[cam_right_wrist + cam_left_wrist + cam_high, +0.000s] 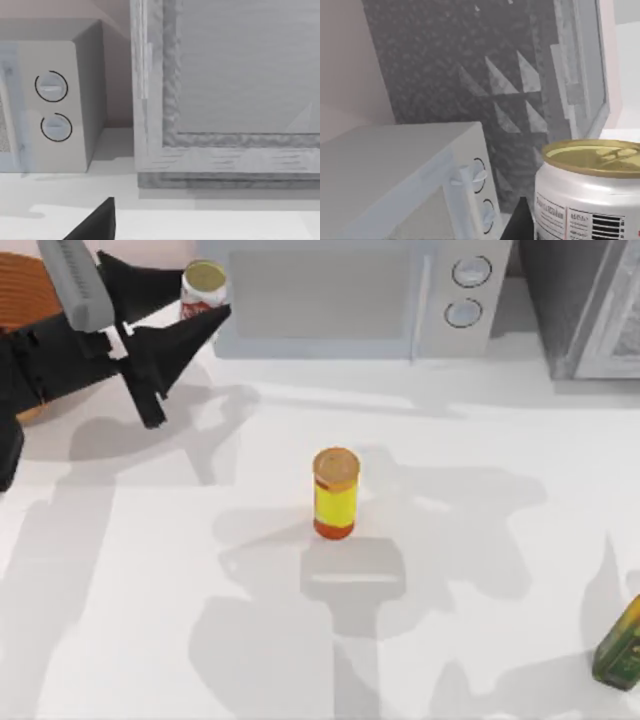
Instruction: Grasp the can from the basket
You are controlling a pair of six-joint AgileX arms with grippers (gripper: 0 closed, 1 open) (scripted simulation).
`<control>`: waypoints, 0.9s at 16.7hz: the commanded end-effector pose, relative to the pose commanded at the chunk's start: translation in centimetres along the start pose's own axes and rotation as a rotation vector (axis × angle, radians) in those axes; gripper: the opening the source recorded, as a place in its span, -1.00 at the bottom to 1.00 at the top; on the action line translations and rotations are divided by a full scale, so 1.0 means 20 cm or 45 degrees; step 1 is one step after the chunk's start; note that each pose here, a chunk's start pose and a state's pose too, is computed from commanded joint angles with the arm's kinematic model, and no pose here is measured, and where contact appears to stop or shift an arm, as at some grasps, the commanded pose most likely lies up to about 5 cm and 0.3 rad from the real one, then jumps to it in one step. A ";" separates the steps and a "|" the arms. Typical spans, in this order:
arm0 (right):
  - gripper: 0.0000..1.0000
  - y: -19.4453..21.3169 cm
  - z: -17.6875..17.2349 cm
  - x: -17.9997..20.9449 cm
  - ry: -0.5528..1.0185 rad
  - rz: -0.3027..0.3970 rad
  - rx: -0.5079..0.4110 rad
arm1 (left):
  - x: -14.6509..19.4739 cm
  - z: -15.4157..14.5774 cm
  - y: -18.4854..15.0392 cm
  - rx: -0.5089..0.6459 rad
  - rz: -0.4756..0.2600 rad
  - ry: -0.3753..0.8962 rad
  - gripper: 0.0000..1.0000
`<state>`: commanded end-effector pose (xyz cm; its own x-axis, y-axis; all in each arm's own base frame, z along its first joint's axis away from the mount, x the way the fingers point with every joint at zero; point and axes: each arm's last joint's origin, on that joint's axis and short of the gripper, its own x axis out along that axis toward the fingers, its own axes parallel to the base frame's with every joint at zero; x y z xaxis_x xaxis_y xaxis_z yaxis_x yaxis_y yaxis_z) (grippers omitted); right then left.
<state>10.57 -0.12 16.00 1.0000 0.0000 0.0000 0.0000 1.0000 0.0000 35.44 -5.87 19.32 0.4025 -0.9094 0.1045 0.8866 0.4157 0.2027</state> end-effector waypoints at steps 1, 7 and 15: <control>1.00 0.00 0.00 0.00 0.000 0.000 0.000 | 0.01 -0.05 0.01 -0.008 -0.036 0.004 -1.00; 1.00 0.00 0.00 0.00 0.000 0.000 0.000 | 0.07 -0.39 0.01 -0.087 -0.251 0.032 -1.00; 1.00 0.00 0.00 0.00 0.000 0.000 0.000 | 0.08 -0.84 -0.12 -0.258 -0.539 0.068 -1.00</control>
<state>10.57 -0.12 16.00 1.0000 0.0000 0.0000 0.0000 1.0000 0.0000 37.82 -8.48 2.68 0.0023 -1.0000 0.0022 0.9998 0.0024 0.0221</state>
